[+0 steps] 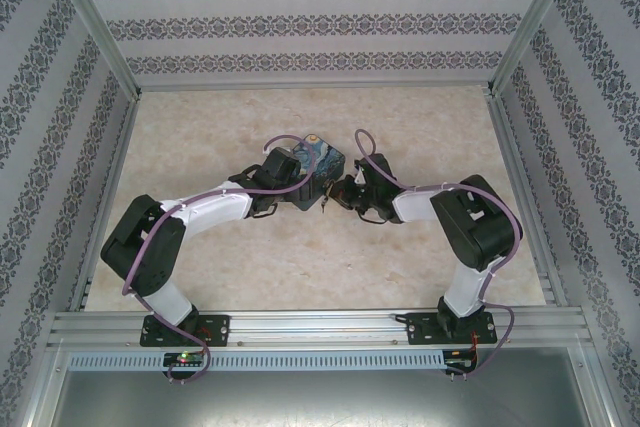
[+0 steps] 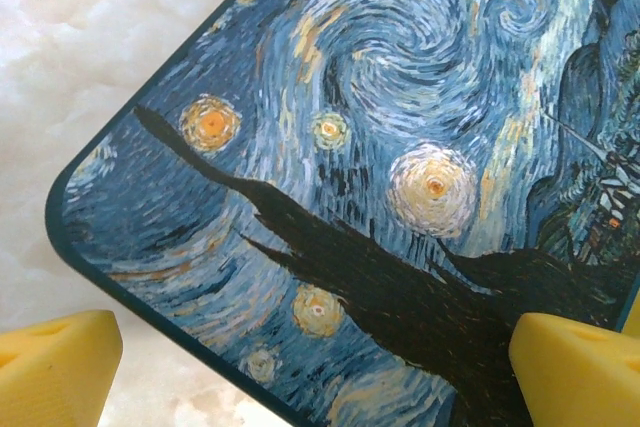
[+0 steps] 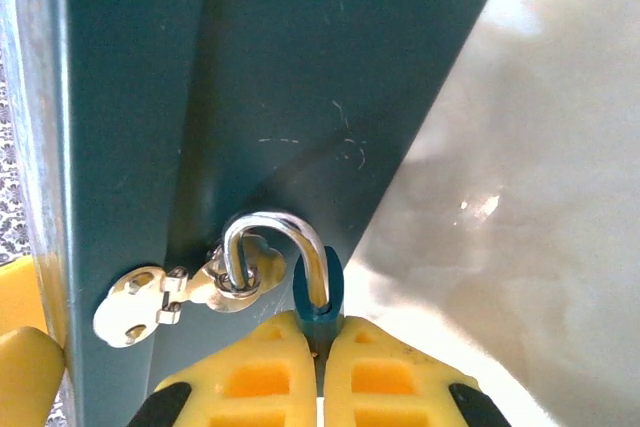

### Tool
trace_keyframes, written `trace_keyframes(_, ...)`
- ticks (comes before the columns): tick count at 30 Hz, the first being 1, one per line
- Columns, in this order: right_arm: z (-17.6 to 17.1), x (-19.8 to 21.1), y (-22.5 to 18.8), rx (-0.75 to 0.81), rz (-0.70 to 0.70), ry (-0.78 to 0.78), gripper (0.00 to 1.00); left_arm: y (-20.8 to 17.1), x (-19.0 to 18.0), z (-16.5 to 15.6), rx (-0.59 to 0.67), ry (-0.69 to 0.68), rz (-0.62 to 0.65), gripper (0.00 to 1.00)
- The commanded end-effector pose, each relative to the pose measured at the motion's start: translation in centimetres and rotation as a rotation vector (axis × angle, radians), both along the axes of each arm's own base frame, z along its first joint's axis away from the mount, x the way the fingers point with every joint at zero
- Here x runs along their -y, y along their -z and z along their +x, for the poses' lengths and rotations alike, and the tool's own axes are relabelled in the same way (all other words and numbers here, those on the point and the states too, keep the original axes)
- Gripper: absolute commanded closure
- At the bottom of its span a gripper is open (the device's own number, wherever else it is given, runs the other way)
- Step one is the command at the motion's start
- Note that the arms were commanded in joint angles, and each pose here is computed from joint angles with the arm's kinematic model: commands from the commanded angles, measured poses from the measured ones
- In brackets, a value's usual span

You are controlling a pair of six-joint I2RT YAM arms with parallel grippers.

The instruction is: Unlock a padlock with a key

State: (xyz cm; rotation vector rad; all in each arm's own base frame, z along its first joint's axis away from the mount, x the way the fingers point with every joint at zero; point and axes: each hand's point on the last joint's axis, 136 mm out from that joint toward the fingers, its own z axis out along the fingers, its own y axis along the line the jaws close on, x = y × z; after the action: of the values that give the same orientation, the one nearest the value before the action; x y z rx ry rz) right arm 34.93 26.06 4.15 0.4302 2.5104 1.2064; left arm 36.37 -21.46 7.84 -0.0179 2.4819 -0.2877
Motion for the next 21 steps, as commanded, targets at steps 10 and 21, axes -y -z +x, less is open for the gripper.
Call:
trace_keyframes(10, 1.9, 0.5, -0.8, -0.045, -0.107, -0.101, 1.00, 7.0, -2.7, -5.9, -0.292, 0.059, 0.195, 0.00)
trace_keyframes(21, 0.8, 4.0, -2.4, -0.013, -0.086, -0.030, 1.00, 4.5, -1.6, -4.1, -0.256, 0.068, 0.190, 0.00)
